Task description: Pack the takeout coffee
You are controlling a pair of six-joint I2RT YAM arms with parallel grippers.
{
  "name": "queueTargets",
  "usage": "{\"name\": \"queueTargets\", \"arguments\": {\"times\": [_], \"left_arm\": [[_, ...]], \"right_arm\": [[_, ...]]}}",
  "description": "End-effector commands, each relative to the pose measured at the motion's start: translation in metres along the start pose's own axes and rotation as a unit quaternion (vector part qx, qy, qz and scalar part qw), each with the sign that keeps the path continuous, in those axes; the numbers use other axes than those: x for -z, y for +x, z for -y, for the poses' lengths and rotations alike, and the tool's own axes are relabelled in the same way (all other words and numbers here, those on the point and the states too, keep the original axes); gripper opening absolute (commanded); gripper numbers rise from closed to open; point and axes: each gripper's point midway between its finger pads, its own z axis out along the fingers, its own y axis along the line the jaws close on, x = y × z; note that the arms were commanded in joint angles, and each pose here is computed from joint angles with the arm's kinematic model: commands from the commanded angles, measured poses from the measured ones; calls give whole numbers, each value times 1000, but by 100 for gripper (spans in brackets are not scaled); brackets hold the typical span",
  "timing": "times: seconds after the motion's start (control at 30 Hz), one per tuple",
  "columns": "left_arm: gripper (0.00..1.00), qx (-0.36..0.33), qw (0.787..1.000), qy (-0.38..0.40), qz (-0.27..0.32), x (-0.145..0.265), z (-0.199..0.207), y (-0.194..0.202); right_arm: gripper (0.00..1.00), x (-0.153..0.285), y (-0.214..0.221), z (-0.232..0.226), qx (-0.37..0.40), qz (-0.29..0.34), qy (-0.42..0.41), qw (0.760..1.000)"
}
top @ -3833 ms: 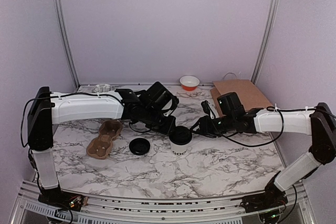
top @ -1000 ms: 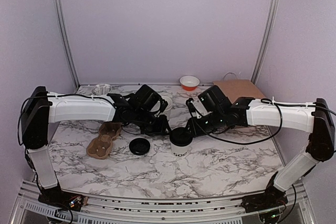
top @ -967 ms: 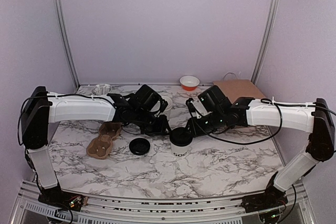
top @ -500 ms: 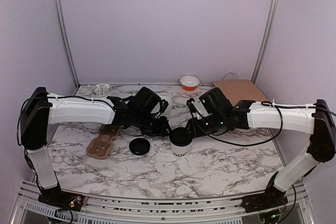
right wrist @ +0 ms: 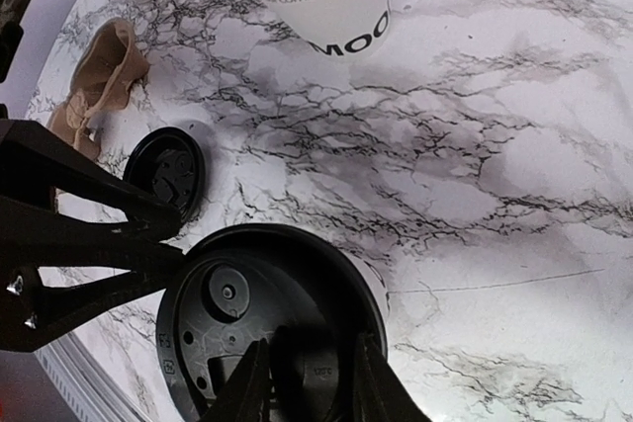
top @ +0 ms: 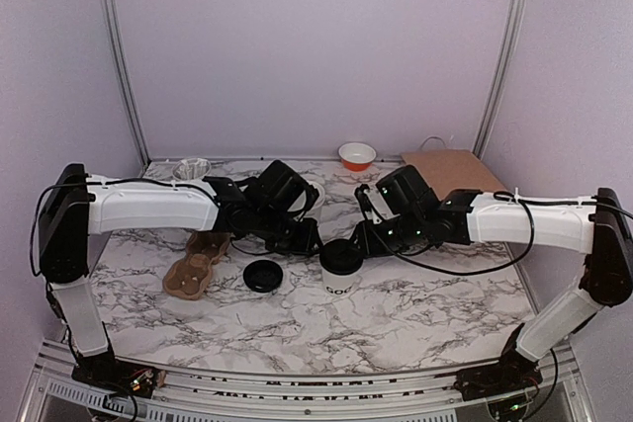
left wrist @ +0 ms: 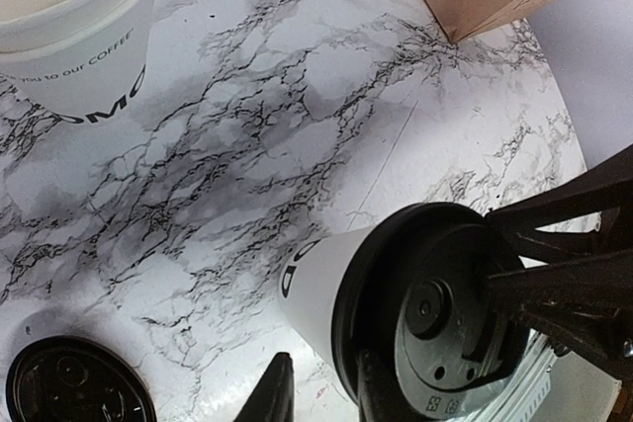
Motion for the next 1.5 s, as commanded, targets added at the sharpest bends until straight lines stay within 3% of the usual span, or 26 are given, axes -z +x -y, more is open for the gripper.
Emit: {"name": "queueTargets", "arguments": {"times": [0.0,0.6,0.9,1.03,1.47], "left_arm": [[25,-13,1000,-17,-13,10,3,-3],[25,-7,1000,-3,-15,35,-3,6],[25,-11,999,17,-32,44,2,25],[25,-17,999,31,-39,37,15,33],[25,-21,997,50,-61,7,30,43]], "right_arm": [[28,3,1,5,-19,-4,29,999],[36,31,-40,-41,-21,65,-23,997],[41,21,-30,-29,48,26,-14,998],[41,22,-40,-8,51,28,-13,998],[43,17,-34,-8,53,17,-32,998]]}}
